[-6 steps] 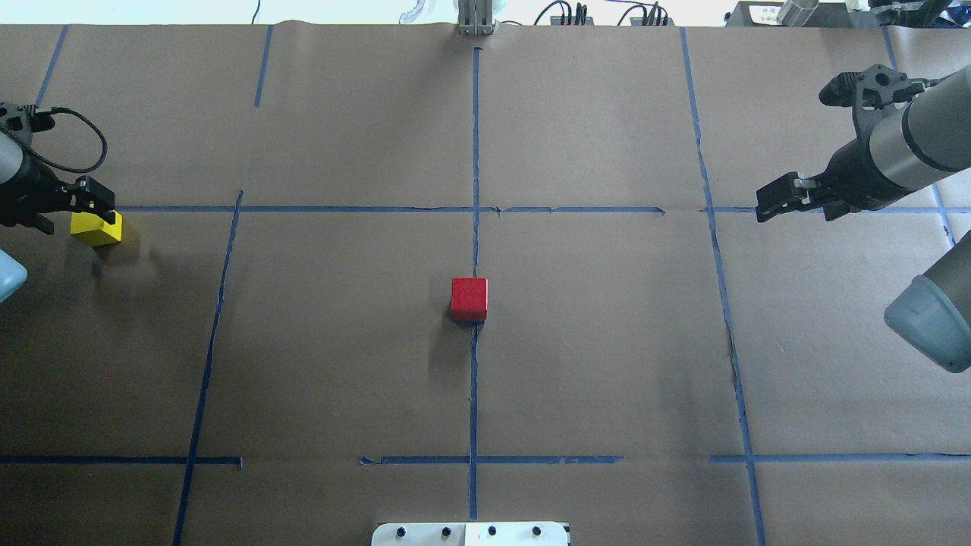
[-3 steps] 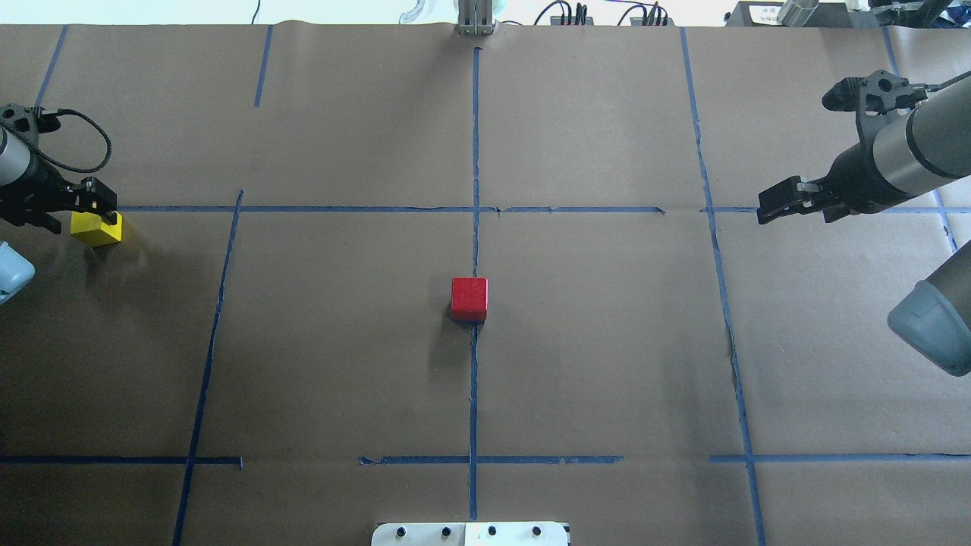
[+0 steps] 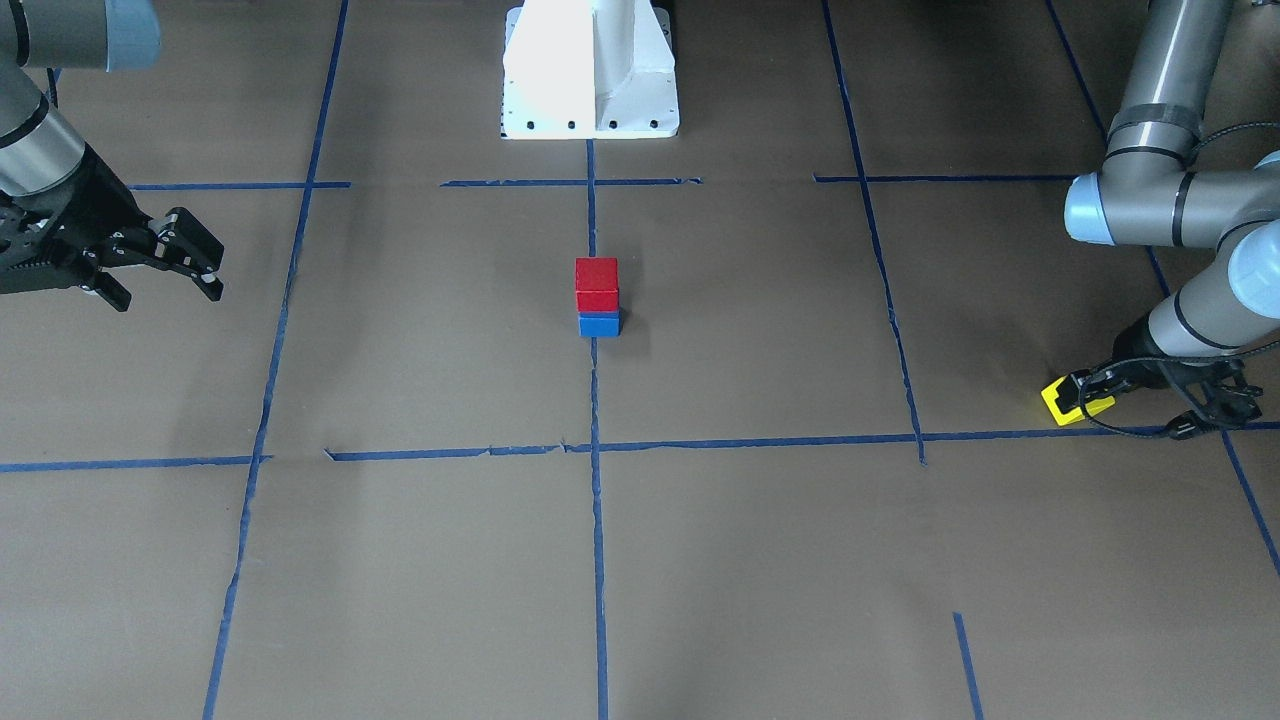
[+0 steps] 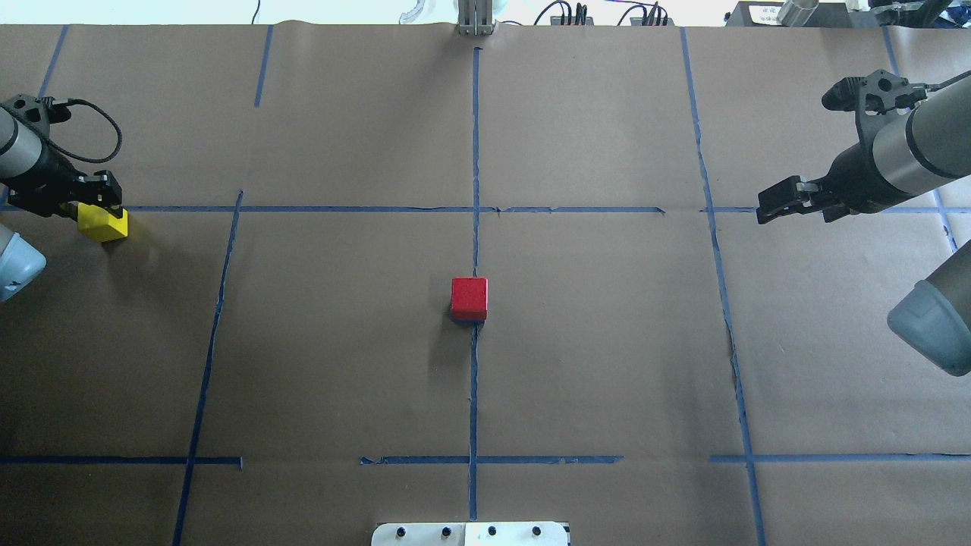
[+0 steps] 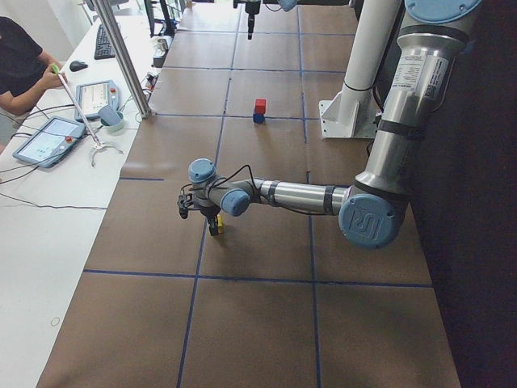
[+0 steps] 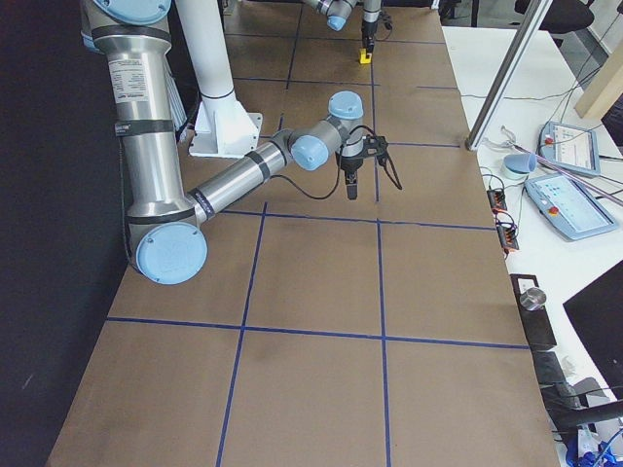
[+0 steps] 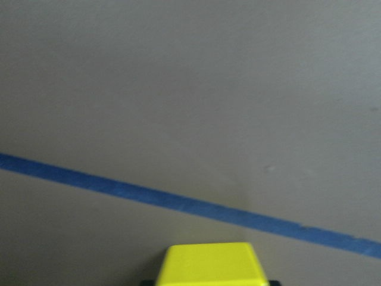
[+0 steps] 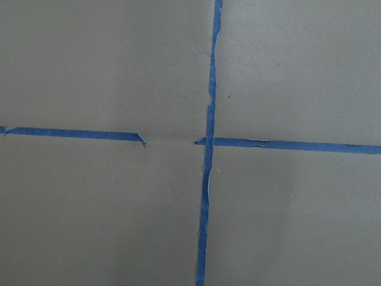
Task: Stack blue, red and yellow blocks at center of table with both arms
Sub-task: 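Carry the yellow block with the left gripper above the red block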
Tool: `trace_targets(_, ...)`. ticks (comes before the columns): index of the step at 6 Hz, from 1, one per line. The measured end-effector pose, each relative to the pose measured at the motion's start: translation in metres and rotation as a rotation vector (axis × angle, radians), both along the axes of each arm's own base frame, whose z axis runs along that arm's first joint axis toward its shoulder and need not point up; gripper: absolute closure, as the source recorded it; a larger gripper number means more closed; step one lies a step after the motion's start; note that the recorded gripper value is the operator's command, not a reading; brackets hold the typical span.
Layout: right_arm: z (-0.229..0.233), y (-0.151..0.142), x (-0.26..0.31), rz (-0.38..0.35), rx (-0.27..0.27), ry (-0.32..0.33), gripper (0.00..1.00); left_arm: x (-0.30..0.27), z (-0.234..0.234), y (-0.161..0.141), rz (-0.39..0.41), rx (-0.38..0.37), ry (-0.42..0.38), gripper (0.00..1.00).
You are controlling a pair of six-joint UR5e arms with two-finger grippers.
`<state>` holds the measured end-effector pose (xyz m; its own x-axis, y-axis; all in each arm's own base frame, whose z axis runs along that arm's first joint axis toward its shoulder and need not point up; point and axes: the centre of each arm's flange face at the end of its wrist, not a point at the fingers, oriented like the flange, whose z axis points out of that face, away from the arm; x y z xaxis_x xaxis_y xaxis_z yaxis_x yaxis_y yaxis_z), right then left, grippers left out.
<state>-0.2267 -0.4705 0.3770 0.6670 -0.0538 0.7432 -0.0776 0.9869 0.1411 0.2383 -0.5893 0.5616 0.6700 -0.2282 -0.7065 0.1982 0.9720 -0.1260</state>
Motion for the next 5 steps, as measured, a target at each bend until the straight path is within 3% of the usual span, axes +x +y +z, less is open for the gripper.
trace_targets(1,-0.002,0.000,0.000,0.000,0.003,-0.003,0.00,0.017,-0.070,-0.010,-0.025,0.025,0.054,1.00)
trace_targets(3,-0.004,0.000,0.000,-0.002,0.006,-0.007,0.00,0.094,-0.263,0.002,0.044,0.078,0.105,1.00)
trace_targets(5,-0.006,0.001,0.000,-0.005,0.007,-0.012,0.00,0.196,-0.419,0.061,0.119,0.083,0.088,1.00)
